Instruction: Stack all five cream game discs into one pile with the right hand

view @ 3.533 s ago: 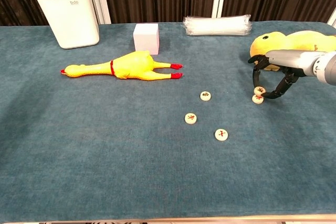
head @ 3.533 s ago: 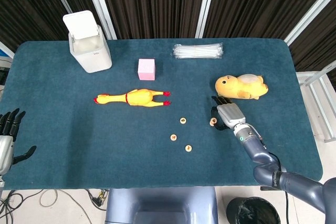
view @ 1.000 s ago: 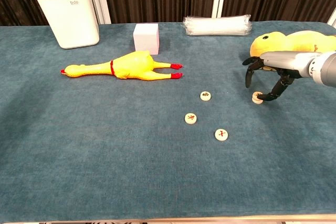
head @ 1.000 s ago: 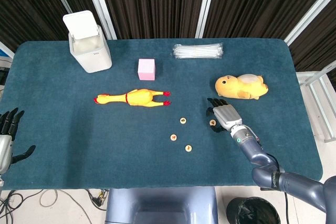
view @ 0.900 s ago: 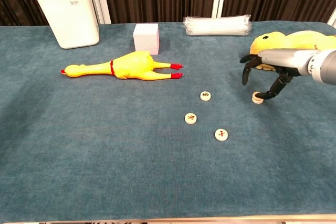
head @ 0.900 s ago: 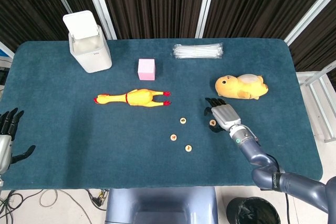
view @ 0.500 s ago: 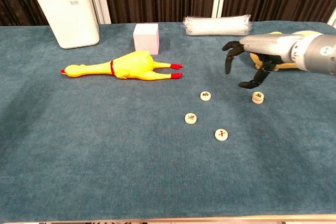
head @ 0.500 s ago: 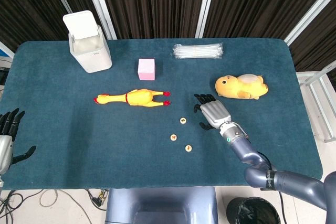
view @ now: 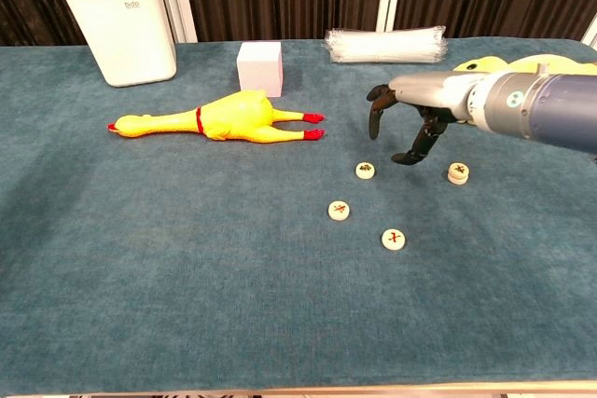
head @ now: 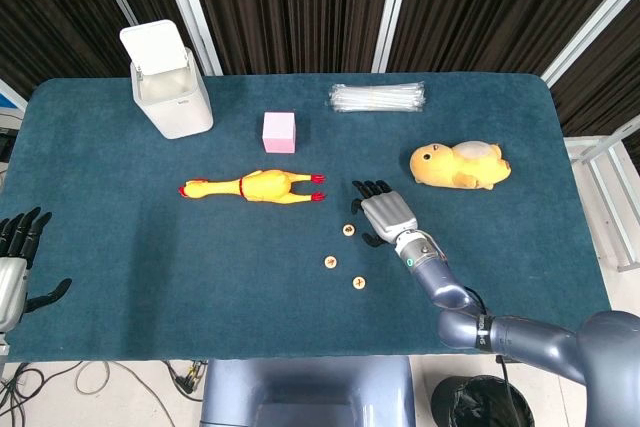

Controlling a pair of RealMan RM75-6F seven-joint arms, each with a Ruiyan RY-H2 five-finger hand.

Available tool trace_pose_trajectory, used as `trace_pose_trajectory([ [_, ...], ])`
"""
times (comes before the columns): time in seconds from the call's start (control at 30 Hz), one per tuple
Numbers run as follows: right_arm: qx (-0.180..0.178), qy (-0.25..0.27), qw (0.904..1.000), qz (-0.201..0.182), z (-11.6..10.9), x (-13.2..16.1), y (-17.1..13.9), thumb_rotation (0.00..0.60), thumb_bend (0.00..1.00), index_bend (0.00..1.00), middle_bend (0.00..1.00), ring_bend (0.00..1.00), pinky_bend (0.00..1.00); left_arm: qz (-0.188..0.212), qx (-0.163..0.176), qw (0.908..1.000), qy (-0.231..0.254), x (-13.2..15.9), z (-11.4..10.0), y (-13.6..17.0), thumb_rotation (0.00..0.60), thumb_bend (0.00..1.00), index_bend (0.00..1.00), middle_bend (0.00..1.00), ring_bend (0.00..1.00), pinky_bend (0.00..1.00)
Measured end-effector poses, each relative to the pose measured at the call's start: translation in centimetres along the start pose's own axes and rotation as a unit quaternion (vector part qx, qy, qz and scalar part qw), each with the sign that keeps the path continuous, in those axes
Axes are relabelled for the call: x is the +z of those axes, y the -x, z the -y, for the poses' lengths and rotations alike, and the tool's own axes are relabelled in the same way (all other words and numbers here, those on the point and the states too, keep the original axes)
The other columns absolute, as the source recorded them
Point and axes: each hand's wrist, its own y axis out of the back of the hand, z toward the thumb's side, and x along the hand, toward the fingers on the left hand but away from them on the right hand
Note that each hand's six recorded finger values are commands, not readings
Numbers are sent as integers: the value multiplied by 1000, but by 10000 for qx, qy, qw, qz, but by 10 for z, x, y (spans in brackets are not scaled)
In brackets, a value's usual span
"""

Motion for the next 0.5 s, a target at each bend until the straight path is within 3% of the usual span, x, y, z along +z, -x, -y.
trace_pose_trajectory([
  [0.5,-20,-39,10000,37,13,14,13,600,410,364,0,0,87,7,6,10000,32,-1,-1,-1,600,169,44,0,0,60],
])
